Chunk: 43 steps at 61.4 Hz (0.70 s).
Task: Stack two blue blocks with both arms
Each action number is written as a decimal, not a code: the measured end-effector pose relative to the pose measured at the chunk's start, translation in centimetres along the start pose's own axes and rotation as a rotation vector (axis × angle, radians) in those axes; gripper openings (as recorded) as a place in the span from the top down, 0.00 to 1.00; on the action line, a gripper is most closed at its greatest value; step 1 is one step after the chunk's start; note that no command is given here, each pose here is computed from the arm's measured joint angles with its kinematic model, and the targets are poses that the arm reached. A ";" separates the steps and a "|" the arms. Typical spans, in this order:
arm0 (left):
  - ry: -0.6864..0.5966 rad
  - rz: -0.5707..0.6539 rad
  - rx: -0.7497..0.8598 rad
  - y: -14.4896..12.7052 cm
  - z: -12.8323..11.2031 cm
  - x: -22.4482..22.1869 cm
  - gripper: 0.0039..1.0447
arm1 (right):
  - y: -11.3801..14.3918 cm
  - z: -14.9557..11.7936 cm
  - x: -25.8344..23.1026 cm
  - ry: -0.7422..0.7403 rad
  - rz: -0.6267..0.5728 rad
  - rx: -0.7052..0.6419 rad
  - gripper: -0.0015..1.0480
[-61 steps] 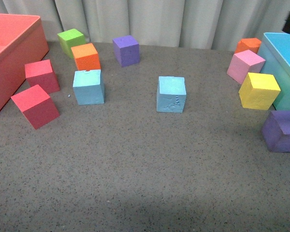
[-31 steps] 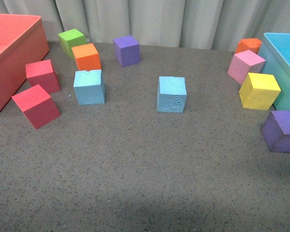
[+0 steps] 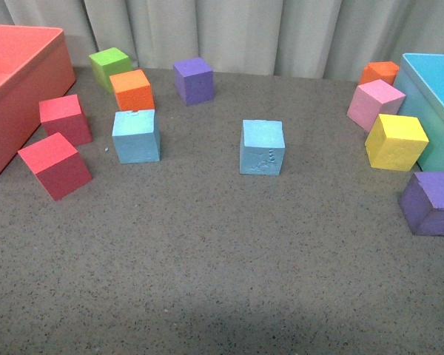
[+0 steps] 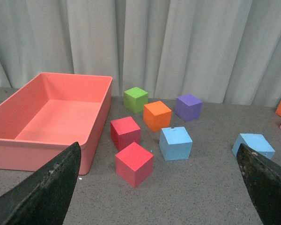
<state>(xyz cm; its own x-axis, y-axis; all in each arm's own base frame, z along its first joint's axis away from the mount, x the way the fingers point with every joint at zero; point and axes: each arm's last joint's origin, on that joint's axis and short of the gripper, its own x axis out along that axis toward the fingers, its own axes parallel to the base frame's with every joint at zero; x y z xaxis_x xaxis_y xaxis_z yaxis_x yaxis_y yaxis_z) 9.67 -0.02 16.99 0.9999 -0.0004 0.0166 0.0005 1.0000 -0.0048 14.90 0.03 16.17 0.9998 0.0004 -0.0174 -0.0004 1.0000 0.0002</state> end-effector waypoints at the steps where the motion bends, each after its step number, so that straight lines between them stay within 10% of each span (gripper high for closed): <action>1: 0.000 0.000 0.000 0.0 0.0 0.0 0.06 | 0.0 0.0 -0.1 0.000 0.000 0.000 0.99; 43: 0.000 0.000 0.000 0.0 0.0 0.0 0.06 | 0.0 0.5 -3.0 -0.022 0.000 0.000 0.99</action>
<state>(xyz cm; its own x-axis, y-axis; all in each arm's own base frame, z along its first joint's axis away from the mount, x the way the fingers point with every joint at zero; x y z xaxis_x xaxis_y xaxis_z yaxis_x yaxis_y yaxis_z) 9.67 -0.02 16.99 0.9999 -0.0004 0.0166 0.0005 1.0000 -0.0044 11.89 0.02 16.75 1.0000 0.0008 0.0048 -0.0008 1.0000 0.0002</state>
